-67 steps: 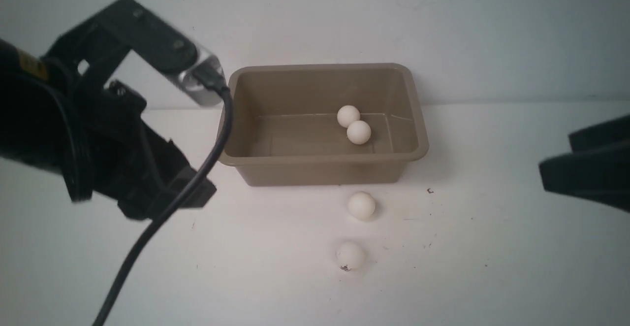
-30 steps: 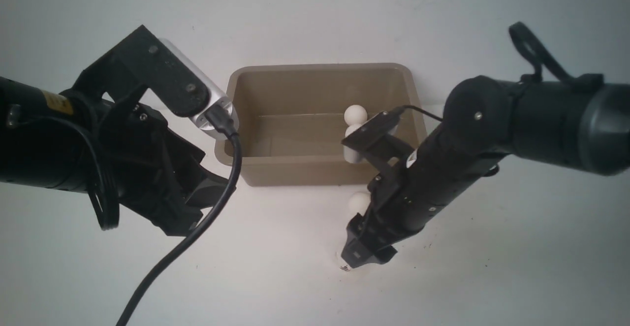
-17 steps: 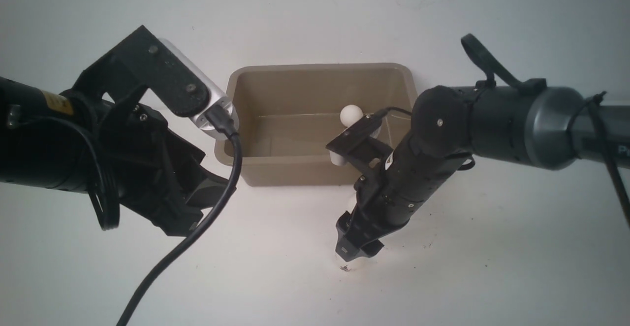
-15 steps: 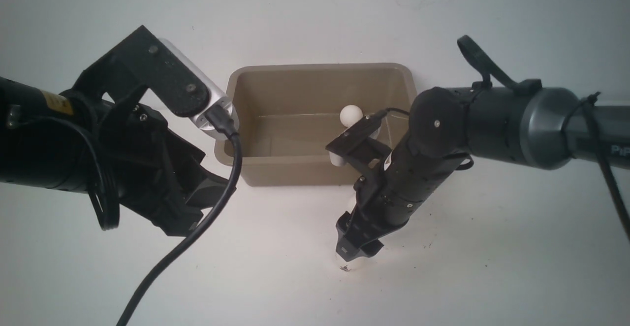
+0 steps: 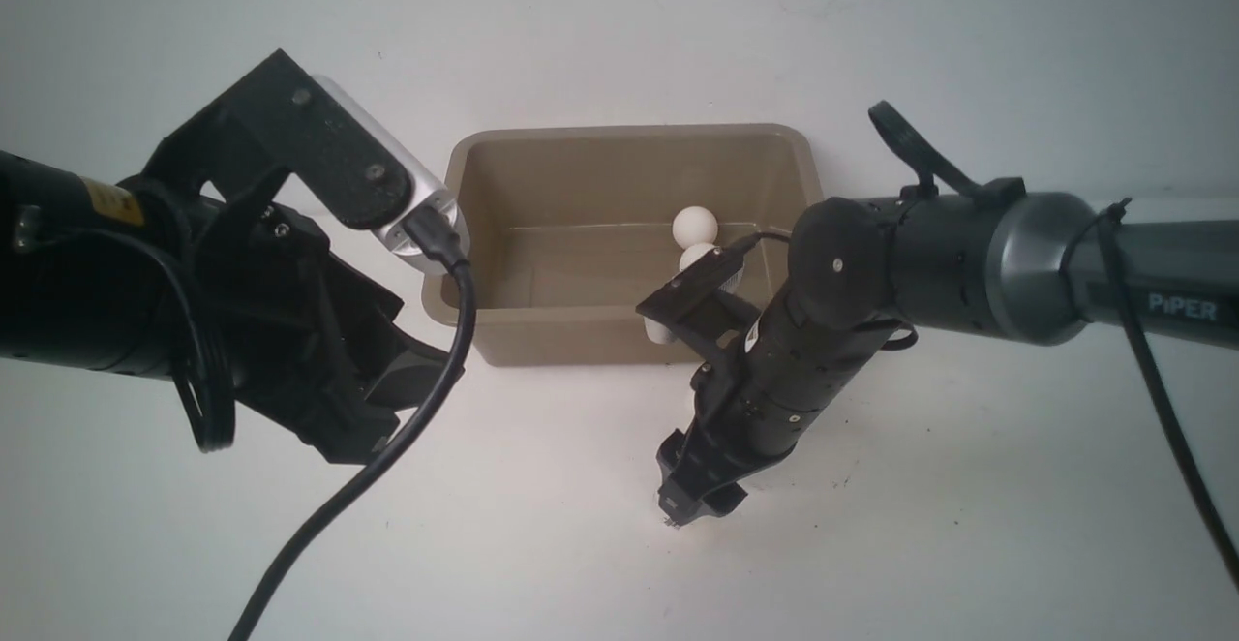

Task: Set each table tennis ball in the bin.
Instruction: Use the right arm to clamp the table tennis ball closest to it

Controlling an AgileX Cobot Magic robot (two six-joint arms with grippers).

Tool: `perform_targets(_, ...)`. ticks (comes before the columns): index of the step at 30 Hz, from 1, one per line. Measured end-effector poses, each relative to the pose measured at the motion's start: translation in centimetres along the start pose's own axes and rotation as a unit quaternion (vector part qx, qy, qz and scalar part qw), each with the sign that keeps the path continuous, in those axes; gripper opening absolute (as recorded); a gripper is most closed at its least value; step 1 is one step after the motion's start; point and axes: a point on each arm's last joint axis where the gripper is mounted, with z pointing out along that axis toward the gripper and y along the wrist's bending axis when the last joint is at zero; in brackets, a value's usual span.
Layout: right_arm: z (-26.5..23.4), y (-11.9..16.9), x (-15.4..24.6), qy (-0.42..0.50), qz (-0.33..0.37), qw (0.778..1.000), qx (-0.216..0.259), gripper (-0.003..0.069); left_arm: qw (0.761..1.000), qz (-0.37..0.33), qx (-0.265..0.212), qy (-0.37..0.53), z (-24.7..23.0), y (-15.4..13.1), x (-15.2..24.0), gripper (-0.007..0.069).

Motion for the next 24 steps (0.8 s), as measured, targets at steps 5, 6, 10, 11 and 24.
perform_targets(5, 0.0, 0.2, -0.1, -0.005, 0.004, 1.000, -0.009, 0.0464, 1.000, 0.000, -0.005, -0.006, 0.0, 0.1, -0.1, 0.0394)
perform_targets(6, 0.0, 0.2, -0.1, -0.008, 0.003, 1.000, -0.012, 0.0464, 1.000, 0.000, -0.007, -0.008, 0.0, 0.1, -0.2, 0.0394)
perform_targets(10, 0.0, 0.5, -0.3, -0.017, 0.006, 0.999, -0.026, 0.0464, 1.000, 0.000, -0.008, -0.009, 0.0, 0.1, -0.2, 0.0394)
perform_targets(11, 0.0, 0.5, -0.3, -0.019, 0.006, 0.999, -0.028, 0.0464, 1.000, 0.000, -0.008, -0.009, 0.0, 0.1, -0.2, 0.0394)
perform_targets(24, 1.6, 0.3, -0.3, -0.015, 0.009, 0.999, -0.038, 0.0463, 1.000, 0.000, -0.008, -0.010, 0.0, 0.1, -0.2, 0.0394)
